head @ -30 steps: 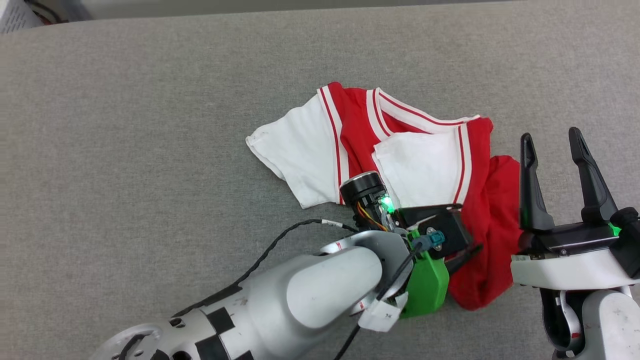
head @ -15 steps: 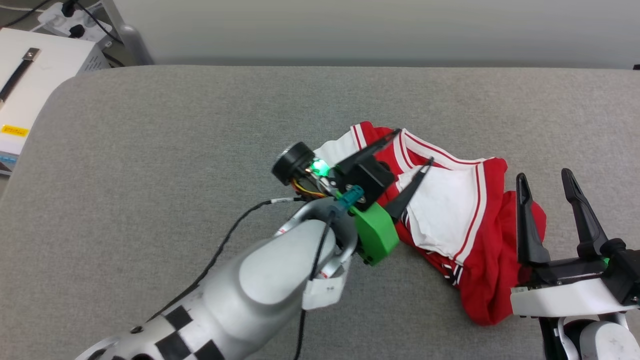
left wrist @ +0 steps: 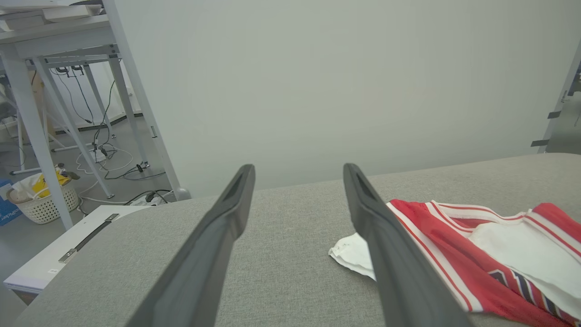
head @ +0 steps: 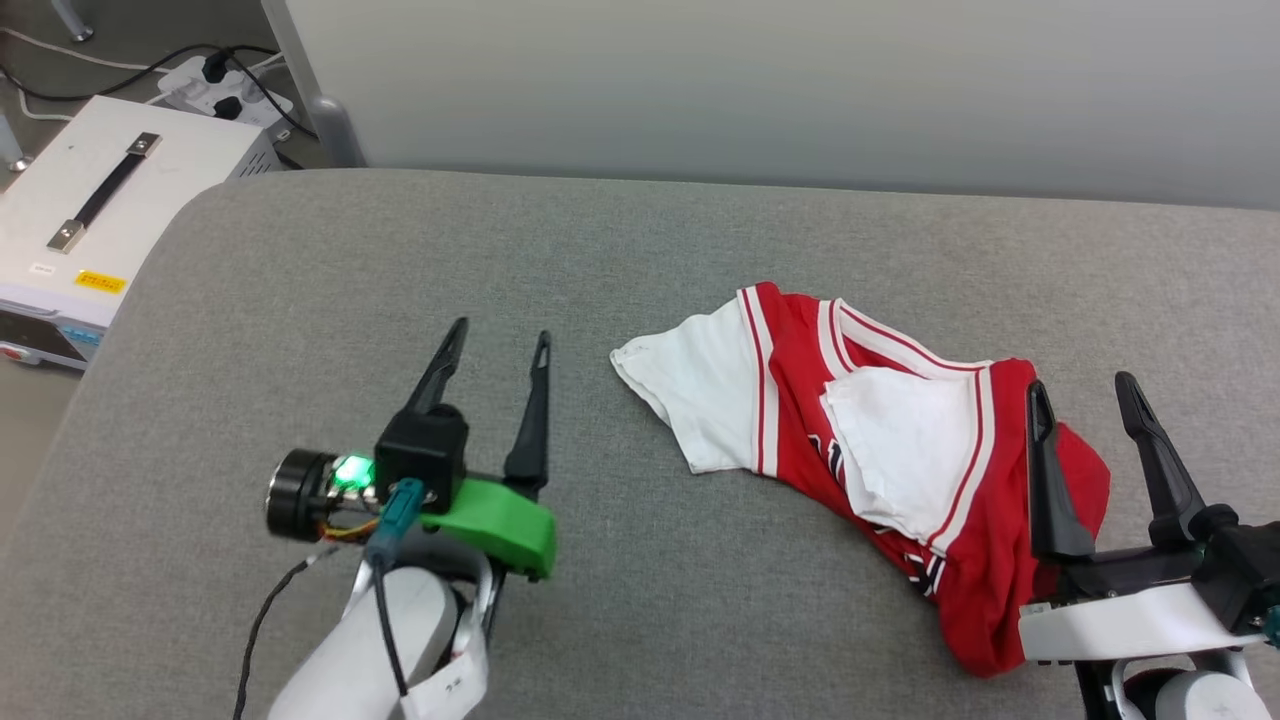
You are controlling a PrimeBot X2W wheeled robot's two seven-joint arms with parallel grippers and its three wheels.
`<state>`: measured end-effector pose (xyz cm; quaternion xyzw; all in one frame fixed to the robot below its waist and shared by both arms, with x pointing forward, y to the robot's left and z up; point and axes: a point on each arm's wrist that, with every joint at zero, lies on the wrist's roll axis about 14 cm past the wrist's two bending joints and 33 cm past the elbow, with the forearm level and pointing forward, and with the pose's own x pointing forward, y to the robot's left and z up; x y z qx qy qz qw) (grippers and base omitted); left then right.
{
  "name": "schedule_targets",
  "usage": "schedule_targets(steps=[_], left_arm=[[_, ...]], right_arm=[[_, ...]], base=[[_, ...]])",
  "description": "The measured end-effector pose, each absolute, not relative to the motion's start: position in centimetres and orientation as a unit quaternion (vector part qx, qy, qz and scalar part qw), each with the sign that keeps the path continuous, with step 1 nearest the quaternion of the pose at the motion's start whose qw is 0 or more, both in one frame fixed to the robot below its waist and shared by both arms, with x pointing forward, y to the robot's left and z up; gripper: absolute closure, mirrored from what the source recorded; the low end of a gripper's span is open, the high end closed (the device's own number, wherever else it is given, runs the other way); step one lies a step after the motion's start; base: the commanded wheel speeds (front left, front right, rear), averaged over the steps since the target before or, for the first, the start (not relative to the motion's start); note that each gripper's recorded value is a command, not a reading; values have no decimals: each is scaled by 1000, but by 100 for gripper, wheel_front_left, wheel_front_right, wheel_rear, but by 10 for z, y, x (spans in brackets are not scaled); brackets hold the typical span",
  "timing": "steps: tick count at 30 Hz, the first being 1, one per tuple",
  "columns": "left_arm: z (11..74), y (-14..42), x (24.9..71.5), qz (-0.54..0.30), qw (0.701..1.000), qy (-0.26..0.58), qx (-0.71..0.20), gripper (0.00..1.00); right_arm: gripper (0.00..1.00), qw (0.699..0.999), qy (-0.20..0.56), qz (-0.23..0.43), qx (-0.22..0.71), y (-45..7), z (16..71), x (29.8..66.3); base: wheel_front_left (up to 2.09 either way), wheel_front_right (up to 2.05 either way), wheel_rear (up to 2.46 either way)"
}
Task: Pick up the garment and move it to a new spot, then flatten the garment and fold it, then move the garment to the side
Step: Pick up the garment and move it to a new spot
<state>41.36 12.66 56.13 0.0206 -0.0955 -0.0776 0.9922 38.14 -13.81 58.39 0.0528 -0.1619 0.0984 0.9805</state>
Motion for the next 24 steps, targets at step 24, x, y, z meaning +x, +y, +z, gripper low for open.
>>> schedule_targets(steps=[24], left_arm=[[525,173,358,-3,998,-65,-11,0]], right_arm=[[0,989,-119,87,33,-146,556,365]], base=[[0,0,0]])
